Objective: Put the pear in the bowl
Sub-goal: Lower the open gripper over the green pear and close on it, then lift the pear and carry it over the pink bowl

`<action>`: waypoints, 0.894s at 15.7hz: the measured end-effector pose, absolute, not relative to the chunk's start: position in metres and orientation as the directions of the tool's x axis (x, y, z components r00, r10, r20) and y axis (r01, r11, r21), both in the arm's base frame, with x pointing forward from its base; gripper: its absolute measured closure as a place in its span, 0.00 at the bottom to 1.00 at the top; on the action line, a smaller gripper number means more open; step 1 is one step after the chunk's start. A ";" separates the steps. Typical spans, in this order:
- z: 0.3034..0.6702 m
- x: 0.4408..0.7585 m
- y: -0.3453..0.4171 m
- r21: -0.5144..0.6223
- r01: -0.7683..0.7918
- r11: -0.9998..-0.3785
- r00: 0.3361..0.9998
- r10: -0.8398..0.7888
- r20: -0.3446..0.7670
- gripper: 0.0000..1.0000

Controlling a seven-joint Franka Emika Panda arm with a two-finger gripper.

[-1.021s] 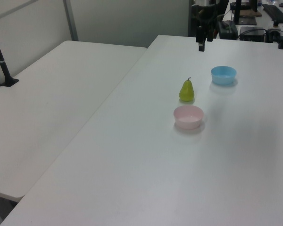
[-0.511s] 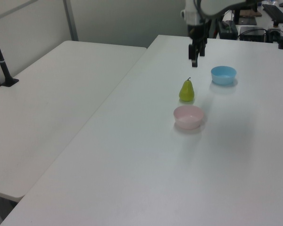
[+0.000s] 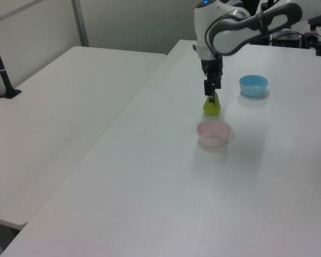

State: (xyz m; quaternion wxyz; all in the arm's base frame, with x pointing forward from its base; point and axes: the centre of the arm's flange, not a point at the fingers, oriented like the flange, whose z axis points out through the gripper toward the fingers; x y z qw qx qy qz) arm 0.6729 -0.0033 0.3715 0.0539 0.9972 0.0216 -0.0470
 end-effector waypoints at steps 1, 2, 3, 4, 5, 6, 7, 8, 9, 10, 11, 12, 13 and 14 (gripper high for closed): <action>0.365 0.675 -0.003 0.108 0.050 -0.993 0.995 0.040 -0.091 0.00; 0.359 0.677 -0.003 0.109 0.051 -0.993 0.995 0.041 -0.092 0.00; 0.354 0.678 -0.003 0.111 0.053 -0.992 0.995 0.043 -0.093 0.00; 0.348 0.679 -0.002 0.112 0.057 -0.992 0.995 0.046 -0.093 0.00; 0.345 0.680 -0.002 0.113 0.059 -0.992 0.994 0.048 -0.096 0.02; 0.342 0.680 -0.003 0.113 0.060 -0.992 0.994 0.048 -0.100 0.03; 0.341 0.680 -0.003 0.113 0.060 -0.992 0.994 0.049 -0.102 0.04; 0.340 0.680 -0.003 0.114 0.060 -0.992 0.994 0.049 -0.103 0.14; 0.341 0.680 -0.003 0.114 0.060 -0.992 0.994 0.048 -0.101 0.26; 0.343 0.681 -0.004 0.114 0.059 -0.992 0.994 0.048 -0.097 0.29; 0.343 0.681 -0.005 0.114 0.058 -0.992 0.994 0.047 -0.097 0.29; 0.343 0.681 -0.006 0.114 0.056 -0.992 0.994 0.045 -0.097 0.29; 0.344 0.681 -0.008 0.114 0.054 -0.992 0.994 0.043 -0.096 0.30; 0.345 0.682 -0.010 0.115 0.052 -0.992 0.995 0.041 -0.093 0.30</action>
